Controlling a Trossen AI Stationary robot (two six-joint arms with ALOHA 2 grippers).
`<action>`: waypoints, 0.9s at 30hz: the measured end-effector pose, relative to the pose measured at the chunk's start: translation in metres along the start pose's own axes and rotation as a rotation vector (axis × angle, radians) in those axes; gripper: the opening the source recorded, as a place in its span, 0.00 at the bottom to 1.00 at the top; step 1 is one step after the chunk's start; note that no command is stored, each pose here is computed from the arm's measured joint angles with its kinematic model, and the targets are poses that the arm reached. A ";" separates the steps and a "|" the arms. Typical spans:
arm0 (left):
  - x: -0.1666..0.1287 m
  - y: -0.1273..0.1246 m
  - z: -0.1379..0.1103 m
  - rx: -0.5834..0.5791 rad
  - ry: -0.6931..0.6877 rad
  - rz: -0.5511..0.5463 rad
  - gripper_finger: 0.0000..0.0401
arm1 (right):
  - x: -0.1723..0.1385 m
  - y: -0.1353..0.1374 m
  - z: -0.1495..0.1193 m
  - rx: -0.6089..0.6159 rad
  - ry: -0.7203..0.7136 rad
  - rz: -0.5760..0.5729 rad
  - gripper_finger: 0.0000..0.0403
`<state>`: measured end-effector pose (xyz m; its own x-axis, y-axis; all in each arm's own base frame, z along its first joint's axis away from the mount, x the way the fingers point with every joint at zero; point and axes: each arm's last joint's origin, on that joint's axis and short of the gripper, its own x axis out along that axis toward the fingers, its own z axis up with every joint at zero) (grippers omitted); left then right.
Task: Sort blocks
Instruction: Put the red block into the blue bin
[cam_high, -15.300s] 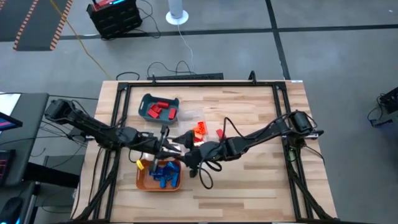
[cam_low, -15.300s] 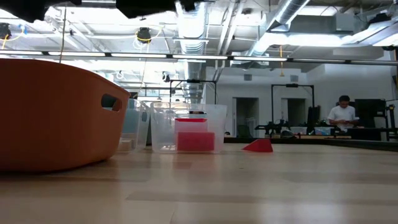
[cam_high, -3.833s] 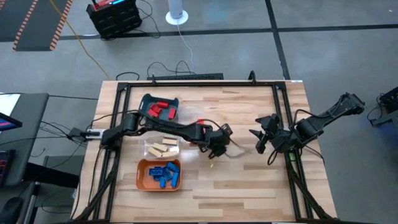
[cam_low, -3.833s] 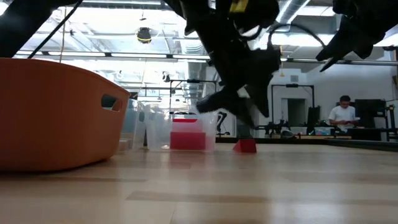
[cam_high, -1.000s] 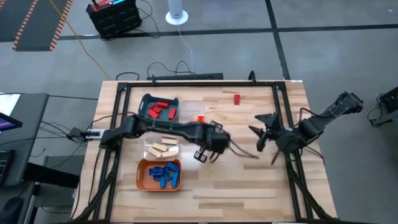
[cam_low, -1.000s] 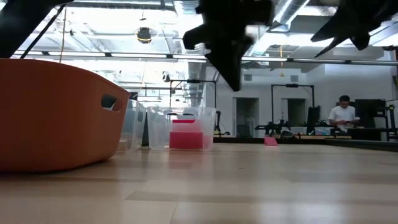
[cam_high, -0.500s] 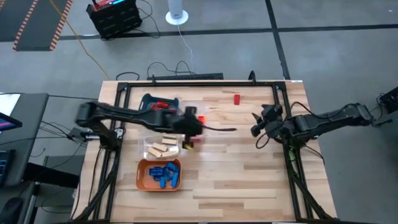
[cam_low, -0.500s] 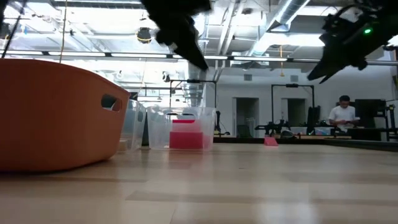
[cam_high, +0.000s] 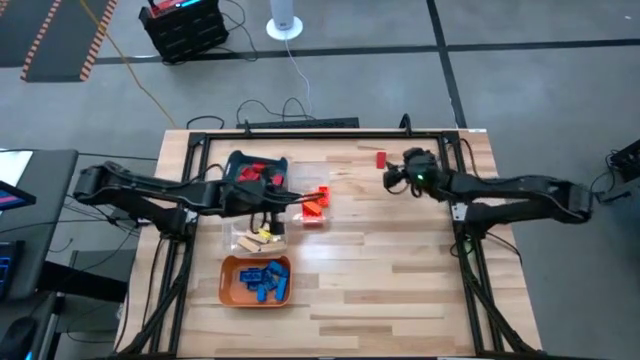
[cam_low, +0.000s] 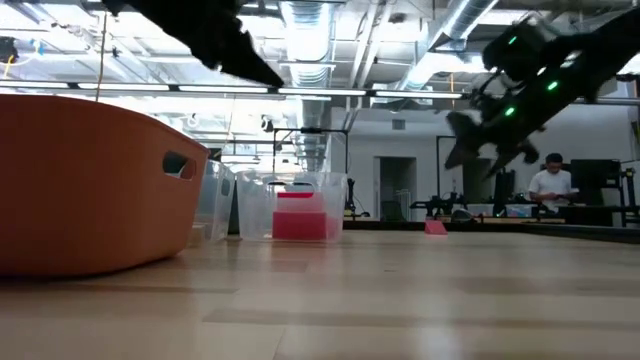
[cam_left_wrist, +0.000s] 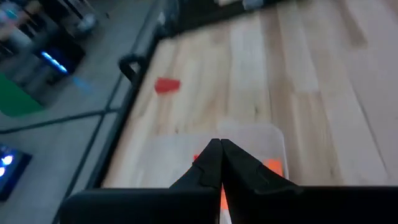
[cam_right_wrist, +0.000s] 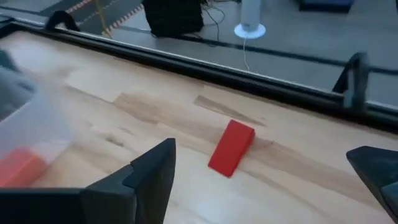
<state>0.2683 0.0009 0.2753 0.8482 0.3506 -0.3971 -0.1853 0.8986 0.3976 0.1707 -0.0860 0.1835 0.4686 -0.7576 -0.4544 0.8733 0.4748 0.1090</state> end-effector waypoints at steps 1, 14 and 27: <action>-0.004 0.001 -0.001 -0.011 -0.024 0.014 0.00 | 0.008 0.000 -0.001 0.015 0.004 -0.006 0.67; -0.038 0.011 -0.015 -0.067 -0.090 0.025 0.00 | 0.102 0.013 -0.007 0.020 0.166 -0.147 0.67; -0.038 0.007 -0.025 -0.037 0.010 -0.005 0.00 | 0.136 0.015 -0.034 0.010 0.227 -0.198 0.66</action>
<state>0.2225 0.0009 0.2723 0.8444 0.3485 -0.4068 -0.1994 0.9094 0.3651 0.2425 -0.1665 0.0935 0.2485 -0.7151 -0.6533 0.9466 0.3223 0.0073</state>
